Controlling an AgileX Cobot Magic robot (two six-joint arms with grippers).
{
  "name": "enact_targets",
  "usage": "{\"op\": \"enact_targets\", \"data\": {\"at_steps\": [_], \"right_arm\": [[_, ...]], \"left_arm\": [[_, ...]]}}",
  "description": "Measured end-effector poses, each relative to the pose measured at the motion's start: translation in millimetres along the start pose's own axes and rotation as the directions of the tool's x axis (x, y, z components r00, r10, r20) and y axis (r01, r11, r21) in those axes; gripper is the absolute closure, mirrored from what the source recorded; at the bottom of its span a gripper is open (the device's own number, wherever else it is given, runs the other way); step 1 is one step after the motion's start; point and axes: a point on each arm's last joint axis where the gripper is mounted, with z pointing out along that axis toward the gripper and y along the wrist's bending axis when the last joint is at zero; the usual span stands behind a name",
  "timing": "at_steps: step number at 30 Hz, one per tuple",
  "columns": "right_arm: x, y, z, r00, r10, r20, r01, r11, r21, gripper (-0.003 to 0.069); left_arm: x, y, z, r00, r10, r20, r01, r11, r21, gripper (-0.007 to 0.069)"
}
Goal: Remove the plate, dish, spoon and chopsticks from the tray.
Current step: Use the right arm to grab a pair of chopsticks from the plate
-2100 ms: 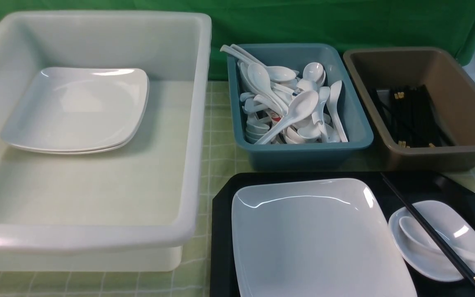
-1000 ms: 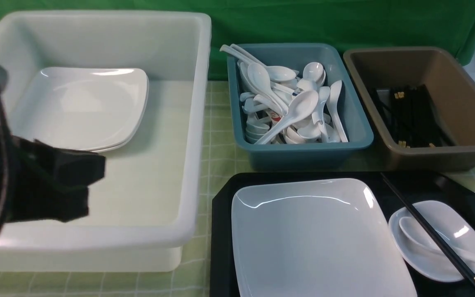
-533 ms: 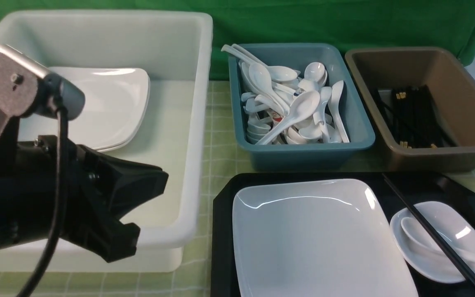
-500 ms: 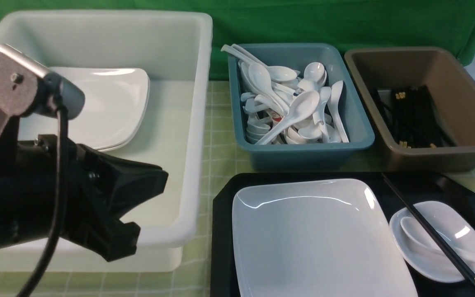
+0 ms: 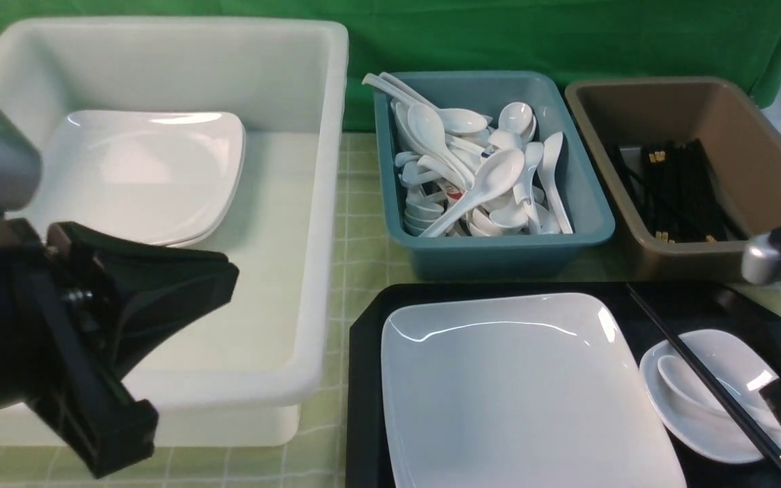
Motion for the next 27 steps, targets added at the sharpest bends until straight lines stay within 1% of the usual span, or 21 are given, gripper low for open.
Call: {"op": "enact_targets", "data": {"at_steps": [3,4,5,9,17,27], "right_arm": [[-7,-1,15,0.999,-0.007,-0.048,0.007,1.000,-0.009,0.0370],[-11,-2,24,0.998,-0.007,-0.069,0.006,1.000,-0.012,0.0331],[-14,-2,28,0.997,-0.008,-0.073,0.007,1.000,-0.012,0.0309],[-18,-3,39,0.996,-0.009,-0.087,0.008,1.000,-0.015,0.0265],[-27,-4,59,0.995,-0.010,-0.102,0.008,1.000,-0.018,0.0261],[-30,-9,69,0.992,-0.037,-0.118,0.040,0.999,0.017,0.0261]], "left_arm": [[-1,-1,-5,1.000,0.007,0.017,-0.007,1.000,0.002,0.0620],[-1,-2,-7,1.000,0.010,0.026,-0.010,1.000,0.001,0.0620],[-1,-2,-9,0.999,0.012,0.030,-0.012,1.000,0.001,0.0620],[-1,-2,-9,1.000,0.012,0.028,-0.012,1.000,0.003,0.0620],[-1,-2,-9,1.000,0.013,0.026,-0.013,1.000,0.004,0.0620],[-1,-2,-9,1.000,0.015,0.025,-0.015,1.000,0.003,0.0620]]}}
